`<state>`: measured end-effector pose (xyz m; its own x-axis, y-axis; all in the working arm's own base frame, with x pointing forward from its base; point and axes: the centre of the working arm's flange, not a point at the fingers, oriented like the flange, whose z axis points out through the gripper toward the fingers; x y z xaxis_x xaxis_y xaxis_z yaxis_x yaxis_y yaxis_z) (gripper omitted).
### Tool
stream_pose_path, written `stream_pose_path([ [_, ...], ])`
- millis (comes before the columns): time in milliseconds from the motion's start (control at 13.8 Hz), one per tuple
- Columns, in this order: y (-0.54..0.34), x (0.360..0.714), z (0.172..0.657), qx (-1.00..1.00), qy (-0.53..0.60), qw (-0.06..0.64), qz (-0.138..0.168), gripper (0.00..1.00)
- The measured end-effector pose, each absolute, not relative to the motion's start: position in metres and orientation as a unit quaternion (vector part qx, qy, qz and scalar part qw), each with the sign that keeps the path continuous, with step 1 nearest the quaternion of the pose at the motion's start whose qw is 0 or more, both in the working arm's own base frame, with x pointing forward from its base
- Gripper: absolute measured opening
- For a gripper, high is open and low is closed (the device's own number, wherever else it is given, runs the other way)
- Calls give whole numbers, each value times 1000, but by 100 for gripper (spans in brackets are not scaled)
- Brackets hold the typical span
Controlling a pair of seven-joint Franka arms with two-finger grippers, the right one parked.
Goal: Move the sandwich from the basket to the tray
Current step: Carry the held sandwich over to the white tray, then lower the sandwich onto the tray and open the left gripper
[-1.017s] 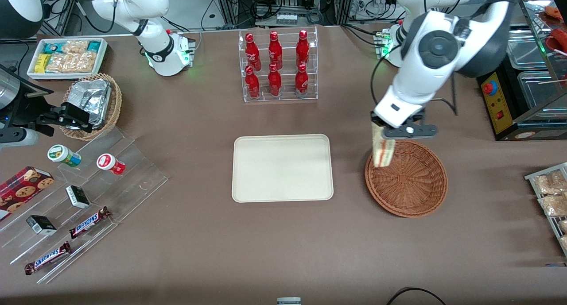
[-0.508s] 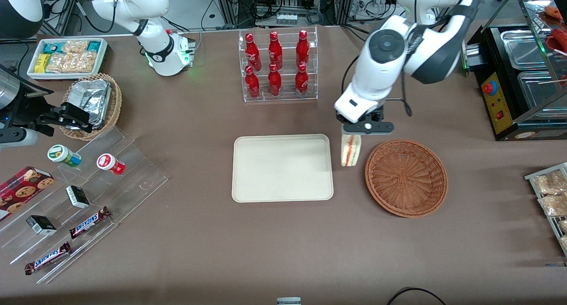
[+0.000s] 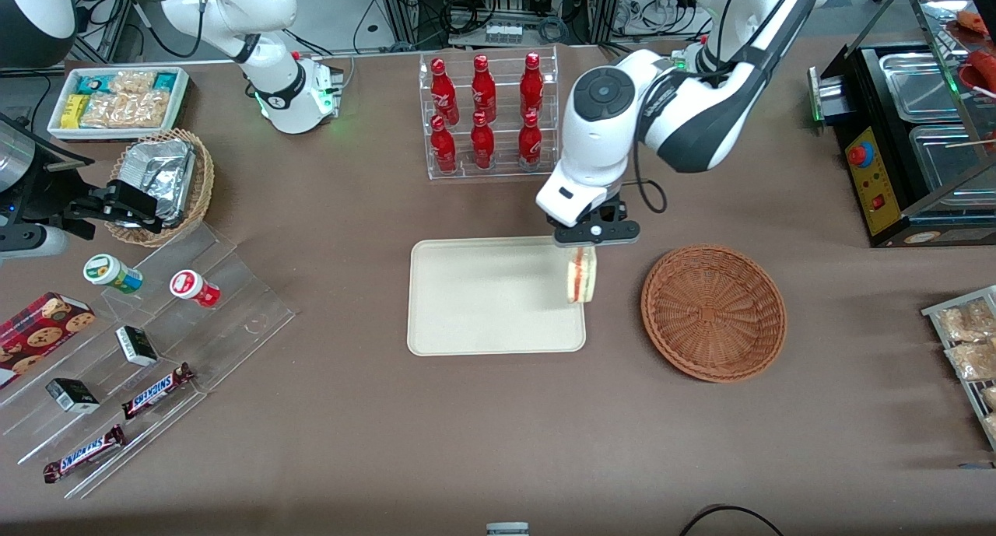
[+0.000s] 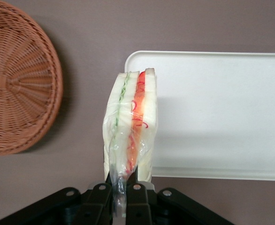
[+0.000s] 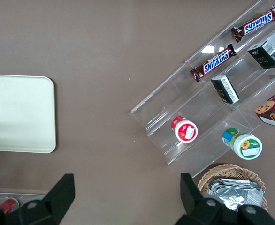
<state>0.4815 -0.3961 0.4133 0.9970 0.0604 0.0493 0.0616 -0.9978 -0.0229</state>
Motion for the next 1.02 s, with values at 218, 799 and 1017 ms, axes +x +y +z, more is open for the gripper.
stream_pose_path([
  [218,-406,489,399,-999,-34,10,-19,10],
  [799,-437,503,355,-1000,-11,-12,-23,10],
  [1017,-445,501,332,-999,-11,6,-37,10],
])
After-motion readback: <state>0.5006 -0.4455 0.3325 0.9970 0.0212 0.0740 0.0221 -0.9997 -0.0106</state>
